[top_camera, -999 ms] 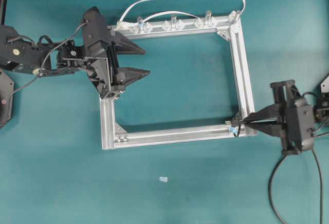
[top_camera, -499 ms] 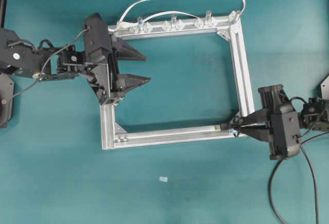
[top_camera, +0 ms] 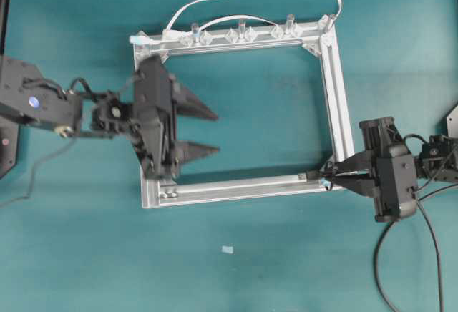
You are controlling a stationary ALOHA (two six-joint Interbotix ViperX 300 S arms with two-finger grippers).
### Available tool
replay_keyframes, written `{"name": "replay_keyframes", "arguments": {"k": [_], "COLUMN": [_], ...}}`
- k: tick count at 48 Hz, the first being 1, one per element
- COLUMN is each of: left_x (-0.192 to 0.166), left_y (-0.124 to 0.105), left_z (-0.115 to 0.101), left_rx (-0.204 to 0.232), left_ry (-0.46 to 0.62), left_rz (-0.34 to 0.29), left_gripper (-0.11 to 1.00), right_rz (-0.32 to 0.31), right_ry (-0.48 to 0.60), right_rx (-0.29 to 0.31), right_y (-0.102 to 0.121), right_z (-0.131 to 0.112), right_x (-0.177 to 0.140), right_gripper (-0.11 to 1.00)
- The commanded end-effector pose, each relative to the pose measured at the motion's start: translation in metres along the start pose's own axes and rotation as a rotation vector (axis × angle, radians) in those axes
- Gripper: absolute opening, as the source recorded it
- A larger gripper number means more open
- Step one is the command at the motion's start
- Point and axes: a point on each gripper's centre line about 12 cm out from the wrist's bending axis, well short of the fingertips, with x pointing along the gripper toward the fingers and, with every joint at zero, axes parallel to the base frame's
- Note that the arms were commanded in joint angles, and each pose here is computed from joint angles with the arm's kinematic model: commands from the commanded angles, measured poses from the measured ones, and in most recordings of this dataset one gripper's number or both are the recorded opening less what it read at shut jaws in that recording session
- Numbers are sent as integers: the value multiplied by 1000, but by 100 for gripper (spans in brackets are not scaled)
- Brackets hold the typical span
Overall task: Insert the wire through the string loop located on the right side.
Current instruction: 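Move the left gripper right along the frame toward the protruding plug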
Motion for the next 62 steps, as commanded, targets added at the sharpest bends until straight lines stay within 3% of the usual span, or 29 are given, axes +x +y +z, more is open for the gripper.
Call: {"name": "replay_keyframes", "arguments": {"k": [1, 20, 37, 62], "left_x": [7, 29, 35, 92], "left_y": [-17, -42, -44, -30], "left_z": [11, -2, 2, 18], "left_rx": [12, 47, 49, 28], "left_ry": [-12, 88, 78, 55], "left_rz": [-38, -82, -84, -45], "left_gripper": [72, 72, 72, 73], "right_rz": [-2, -3, -3, -7], "right_ry": [-29, -29, -30, -35], "right_rx": [5, 6, 5, 6], "right_y": [0, 0, 0, 0], "right_z": [8, 8, 8, 9], "right_x": [1, 1, 1, 1], "right_gripper": [12, 12, 12, 12]}}
